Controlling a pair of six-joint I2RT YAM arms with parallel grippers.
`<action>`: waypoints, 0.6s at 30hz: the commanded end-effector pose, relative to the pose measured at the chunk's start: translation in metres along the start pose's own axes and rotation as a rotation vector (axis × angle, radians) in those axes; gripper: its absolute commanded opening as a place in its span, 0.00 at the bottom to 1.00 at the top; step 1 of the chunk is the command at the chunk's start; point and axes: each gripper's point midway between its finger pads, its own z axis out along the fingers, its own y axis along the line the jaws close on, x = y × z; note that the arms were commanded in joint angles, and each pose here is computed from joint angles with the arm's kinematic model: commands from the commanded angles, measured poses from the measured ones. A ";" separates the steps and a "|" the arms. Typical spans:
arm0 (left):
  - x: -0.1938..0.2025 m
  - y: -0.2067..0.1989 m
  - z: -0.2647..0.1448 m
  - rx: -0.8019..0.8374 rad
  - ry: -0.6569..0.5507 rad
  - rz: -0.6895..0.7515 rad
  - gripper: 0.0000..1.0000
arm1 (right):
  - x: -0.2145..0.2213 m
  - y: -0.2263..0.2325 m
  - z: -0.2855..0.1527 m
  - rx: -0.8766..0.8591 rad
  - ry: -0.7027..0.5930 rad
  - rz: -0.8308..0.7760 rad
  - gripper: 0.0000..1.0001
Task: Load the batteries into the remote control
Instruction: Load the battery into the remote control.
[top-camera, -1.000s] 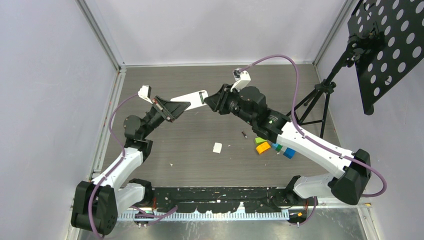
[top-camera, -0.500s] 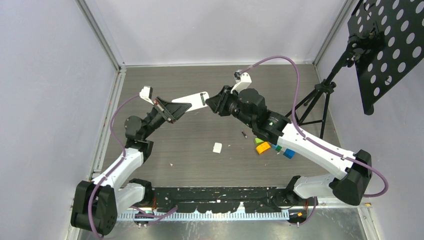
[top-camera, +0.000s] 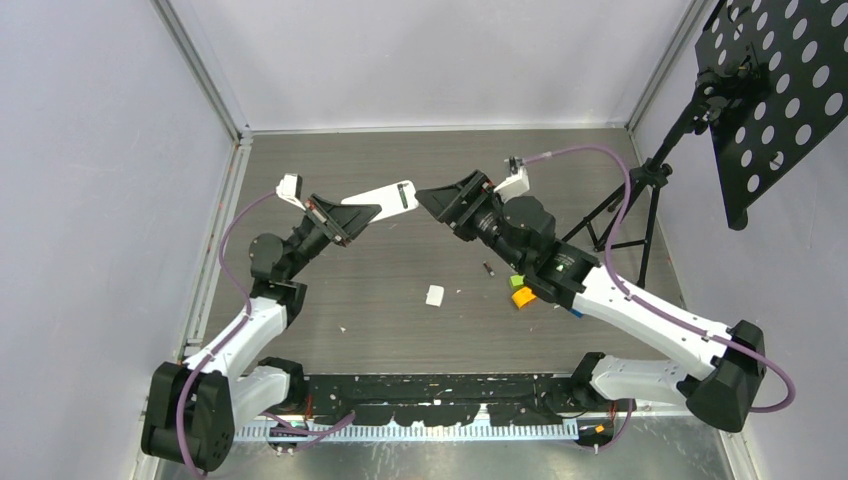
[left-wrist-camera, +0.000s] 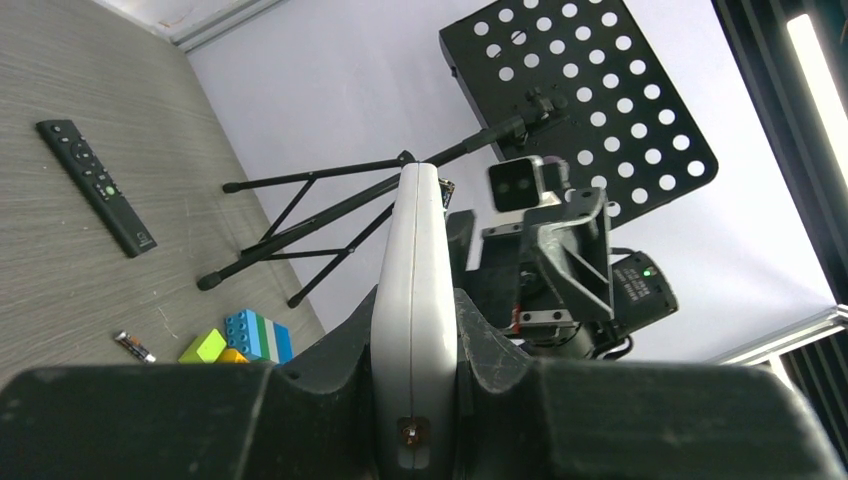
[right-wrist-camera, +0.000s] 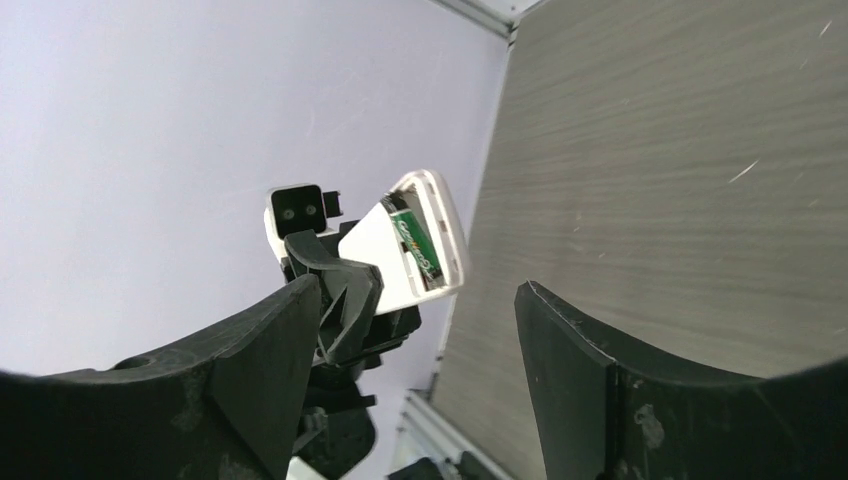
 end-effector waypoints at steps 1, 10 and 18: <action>-0.008 -0.032 0.000 0.104 -0.036 0.070 0.00 | -0.003 0.024 0.007 -0.105 -0.015 0.267 0.77; -0.007 -0.037 -0.001 0.122 -0.026 0.060 0.00 | 0.002 0.043 0.031 -0.175 0.005 0.390 0.77; -0.003 -0.037 -0.004 0.127 -0.013 0.076 0.00 | 0.006 0.042 0.048 -0.185 0.010 0.457 0.77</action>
